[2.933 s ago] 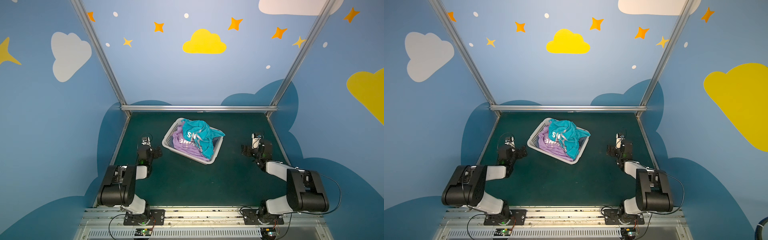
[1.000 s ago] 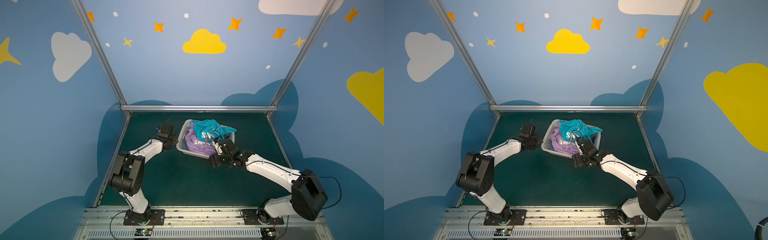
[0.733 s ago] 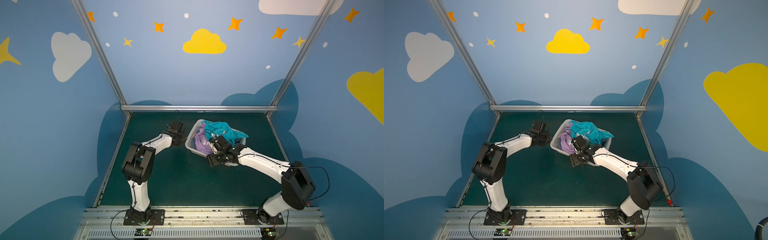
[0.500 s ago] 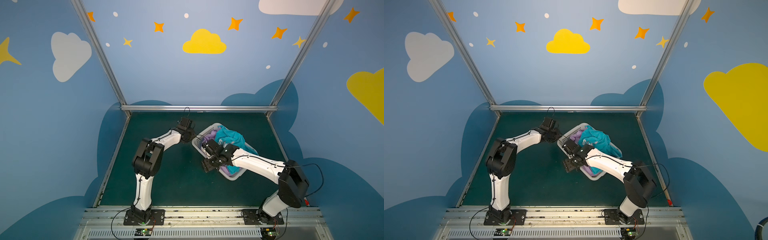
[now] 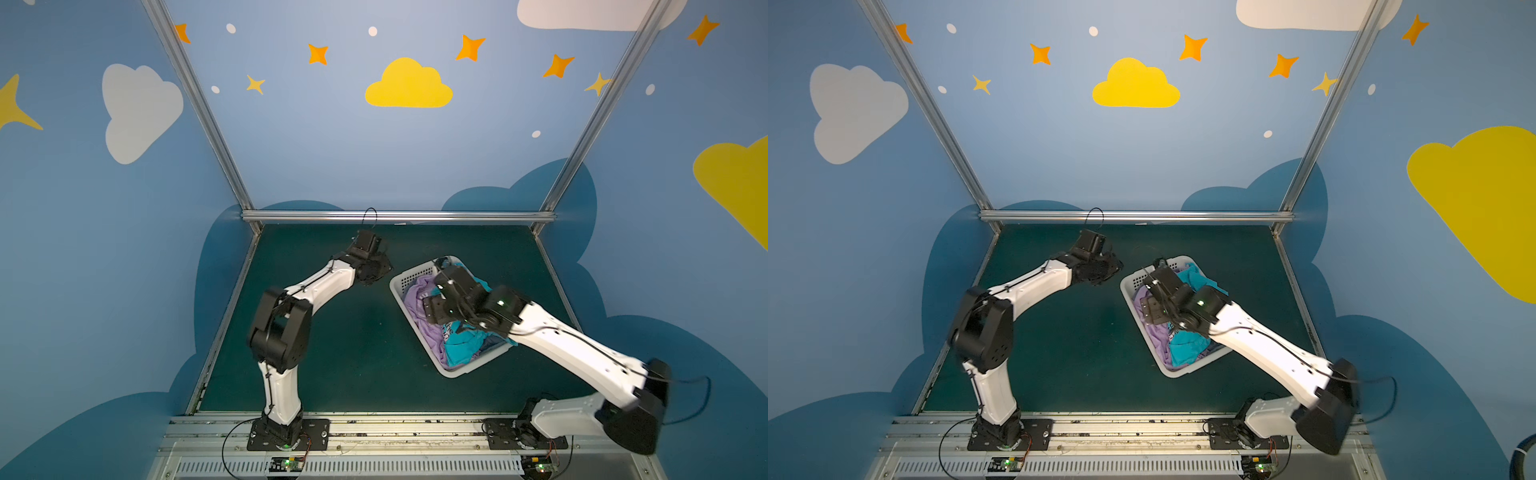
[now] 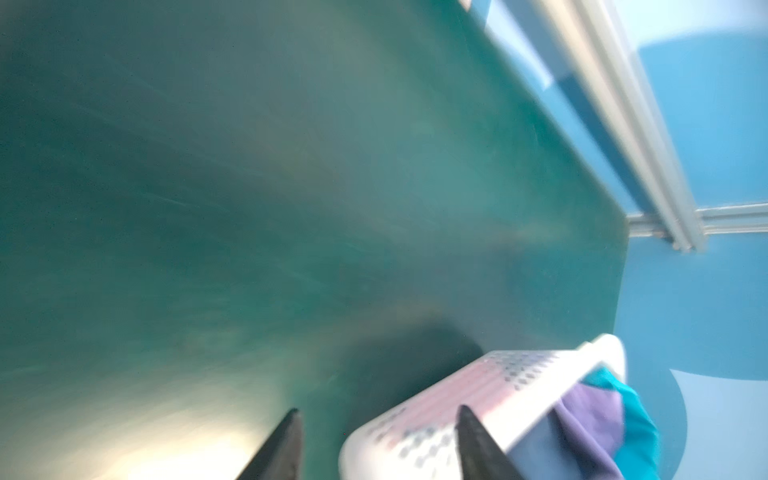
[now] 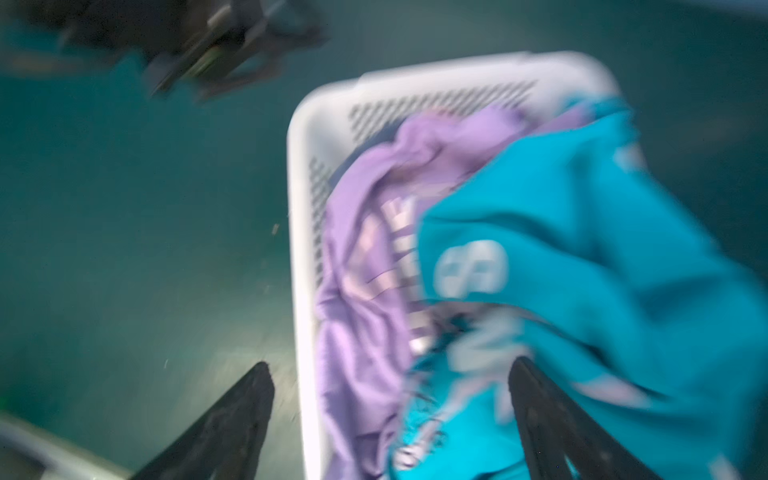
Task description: Fold and stack the t-shirts
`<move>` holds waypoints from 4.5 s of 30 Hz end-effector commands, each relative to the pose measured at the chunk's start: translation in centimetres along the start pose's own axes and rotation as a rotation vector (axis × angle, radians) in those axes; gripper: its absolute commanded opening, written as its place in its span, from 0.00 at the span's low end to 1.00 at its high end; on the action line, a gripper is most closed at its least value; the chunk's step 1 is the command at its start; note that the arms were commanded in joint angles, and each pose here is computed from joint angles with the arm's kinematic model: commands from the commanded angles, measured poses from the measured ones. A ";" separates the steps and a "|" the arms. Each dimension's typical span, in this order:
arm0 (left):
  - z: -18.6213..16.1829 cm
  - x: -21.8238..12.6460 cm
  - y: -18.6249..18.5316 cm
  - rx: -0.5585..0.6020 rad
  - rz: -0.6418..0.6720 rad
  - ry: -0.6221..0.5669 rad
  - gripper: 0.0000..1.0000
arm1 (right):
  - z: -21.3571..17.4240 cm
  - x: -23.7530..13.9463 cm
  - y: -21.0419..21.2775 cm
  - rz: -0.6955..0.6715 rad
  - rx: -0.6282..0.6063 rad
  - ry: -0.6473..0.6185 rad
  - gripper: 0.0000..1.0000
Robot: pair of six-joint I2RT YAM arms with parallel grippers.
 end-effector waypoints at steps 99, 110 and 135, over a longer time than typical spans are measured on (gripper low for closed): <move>-8.1 -4.8 15.1 -0.122 0.396 0.158 0.84 | 7.2 25.1 -13.6 -0.269 0.058 0.544 0.00; -8.2 -3.6 15.5 -0.117 0.422 0.204 0.83 | 10.2 26.8 -20.5 -0.345 0.094 0.505 0.00; -10.3 -1.2 14.6 -0.071 0.480 0.295 0.83 | 12.2 29.9 -27.2 -0.228 0.180 0.422 0.10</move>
Point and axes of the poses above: each gripper's point midway between its finger pads, its own x axis out along the fingers, its own y axis along the line the jaws close on, z = x × y, the point moved 7 cm from there along -x, back along the fingers, and after that the axes turned 12 degrees about x, right-handed, at the moved point
